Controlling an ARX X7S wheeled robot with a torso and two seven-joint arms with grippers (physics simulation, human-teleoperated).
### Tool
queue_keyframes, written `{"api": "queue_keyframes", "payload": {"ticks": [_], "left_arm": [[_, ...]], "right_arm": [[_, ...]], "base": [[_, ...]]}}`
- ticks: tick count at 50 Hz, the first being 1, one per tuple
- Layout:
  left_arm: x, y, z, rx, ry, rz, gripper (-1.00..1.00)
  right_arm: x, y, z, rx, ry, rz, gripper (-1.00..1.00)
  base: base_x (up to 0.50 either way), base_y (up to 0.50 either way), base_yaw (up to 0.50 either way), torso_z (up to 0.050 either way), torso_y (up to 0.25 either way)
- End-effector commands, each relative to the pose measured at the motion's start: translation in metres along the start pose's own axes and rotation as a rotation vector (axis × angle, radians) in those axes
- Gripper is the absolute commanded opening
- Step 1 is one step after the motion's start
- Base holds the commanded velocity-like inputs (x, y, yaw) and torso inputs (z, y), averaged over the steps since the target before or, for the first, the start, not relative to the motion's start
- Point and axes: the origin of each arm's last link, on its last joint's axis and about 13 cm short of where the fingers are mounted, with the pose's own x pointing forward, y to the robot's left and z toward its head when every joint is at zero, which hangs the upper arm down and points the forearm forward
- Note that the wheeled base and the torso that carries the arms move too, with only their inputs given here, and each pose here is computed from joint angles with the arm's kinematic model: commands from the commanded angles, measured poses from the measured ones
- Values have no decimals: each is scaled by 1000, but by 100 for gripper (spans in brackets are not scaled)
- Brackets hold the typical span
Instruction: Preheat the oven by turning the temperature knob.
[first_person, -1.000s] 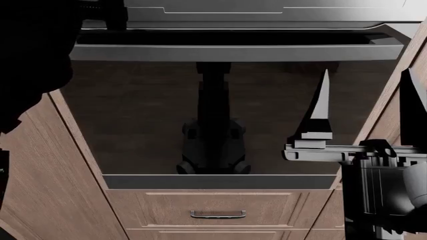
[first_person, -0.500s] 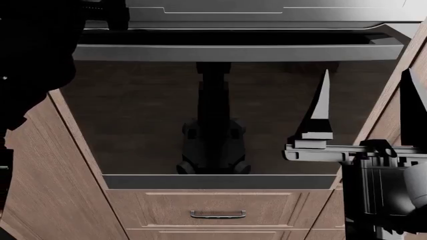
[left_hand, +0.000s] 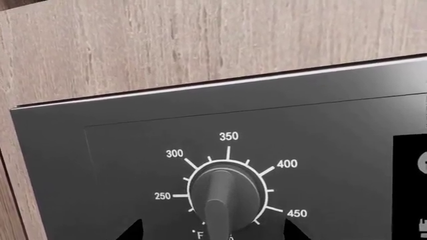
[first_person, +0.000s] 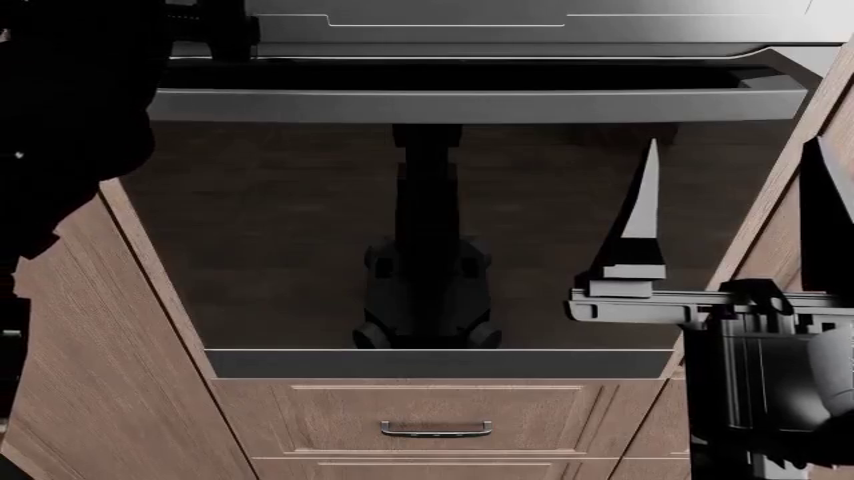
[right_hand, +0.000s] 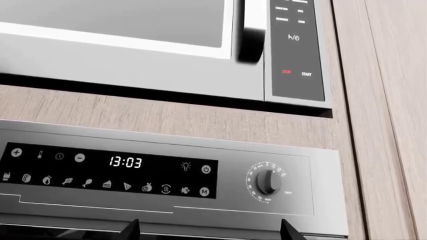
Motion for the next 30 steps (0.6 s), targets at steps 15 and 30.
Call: {"api": "queue_keyframes", "payload": {"ticks": [15, 30], "left_arm": [[-3, 2, 4, 13, -59, 3, -100], [-1, 3, 1, 50, -49, 38, -100]], "right_arm": [[0, 0, -3, -2, 13, 5, 100], [0, 2, -4, -2, 16, 12, 100]], "base": [[0, 0, 0, 0, 0], [1, 0, 0, 0, 0]]}}
